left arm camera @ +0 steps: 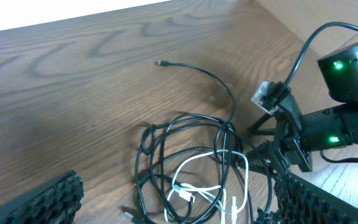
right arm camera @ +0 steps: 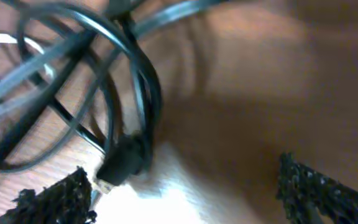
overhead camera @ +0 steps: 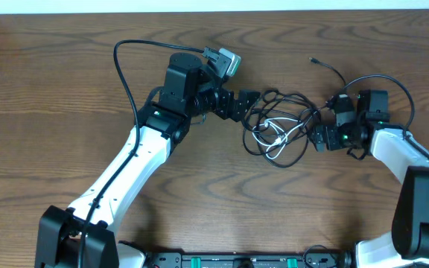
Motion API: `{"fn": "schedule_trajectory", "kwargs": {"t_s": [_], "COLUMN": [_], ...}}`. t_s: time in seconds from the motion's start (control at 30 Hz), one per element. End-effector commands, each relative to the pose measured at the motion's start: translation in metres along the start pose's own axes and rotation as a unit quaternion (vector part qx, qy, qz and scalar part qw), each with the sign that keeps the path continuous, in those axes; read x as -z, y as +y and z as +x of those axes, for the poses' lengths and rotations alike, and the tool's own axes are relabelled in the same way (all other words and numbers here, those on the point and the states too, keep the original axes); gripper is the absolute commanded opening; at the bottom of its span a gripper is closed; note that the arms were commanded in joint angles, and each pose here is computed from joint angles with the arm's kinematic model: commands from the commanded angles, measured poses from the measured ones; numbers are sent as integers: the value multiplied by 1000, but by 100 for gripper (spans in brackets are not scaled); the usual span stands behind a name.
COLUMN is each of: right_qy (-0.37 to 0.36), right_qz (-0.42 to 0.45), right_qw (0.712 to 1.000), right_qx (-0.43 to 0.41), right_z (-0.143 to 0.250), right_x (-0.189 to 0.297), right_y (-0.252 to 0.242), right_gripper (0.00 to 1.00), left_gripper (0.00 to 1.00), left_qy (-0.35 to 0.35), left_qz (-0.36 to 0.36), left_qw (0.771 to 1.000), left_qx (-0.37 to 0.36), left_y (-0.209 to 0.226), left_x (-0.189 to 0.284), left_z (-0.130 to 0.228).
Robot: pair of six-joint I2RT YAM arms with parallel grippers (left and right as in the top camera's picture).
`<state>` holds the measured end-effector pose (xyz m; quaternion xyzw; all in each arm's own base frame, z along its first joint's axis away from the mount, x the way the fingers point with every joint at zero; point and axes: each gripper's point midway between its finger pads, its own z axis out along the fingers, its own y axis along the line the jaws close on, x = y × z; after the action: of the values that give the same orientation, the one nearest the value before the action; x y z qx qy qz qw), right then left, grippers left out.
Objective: Untangle cables
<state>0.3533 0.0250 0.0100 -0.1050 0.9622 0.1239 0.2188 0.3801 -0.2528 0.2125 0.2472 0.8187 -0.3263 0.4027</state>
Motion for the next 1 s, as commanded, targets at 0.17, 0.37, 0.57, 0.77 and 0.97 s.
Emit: {"fn": "schedule_trajectory", "kwargs": {"t_s": [0.17,0.37,0.57,0.77,0.97], "right_qy": [-69,-52,-29,-40,-74], "right_qz": [-84,-108,-123,-114,-101], "right_qw": [992,989,988,989,988], "right_qx": [70,91,91,80,87], "right_z": [-29,-22,-9,-15,-34], "right_x": [2,-16,-42,-34,-11], "right_y": [32,52,60,52,49], "right_gripper": [83,72,47,33,17], "left_gripper": [98,98,98,98,98], "left_qy": [3,3,3,3,3], "left_qz": [6,6,6,6,6], "left_qw": [1000,1000,1000,1000,1000], "left_qx": [8,8,8,8,8], "left_y": [0,0,0,0,0], "left_x": [-1,-1,-1,-2,-2], "left_z": [2,2,2,3,3]}}
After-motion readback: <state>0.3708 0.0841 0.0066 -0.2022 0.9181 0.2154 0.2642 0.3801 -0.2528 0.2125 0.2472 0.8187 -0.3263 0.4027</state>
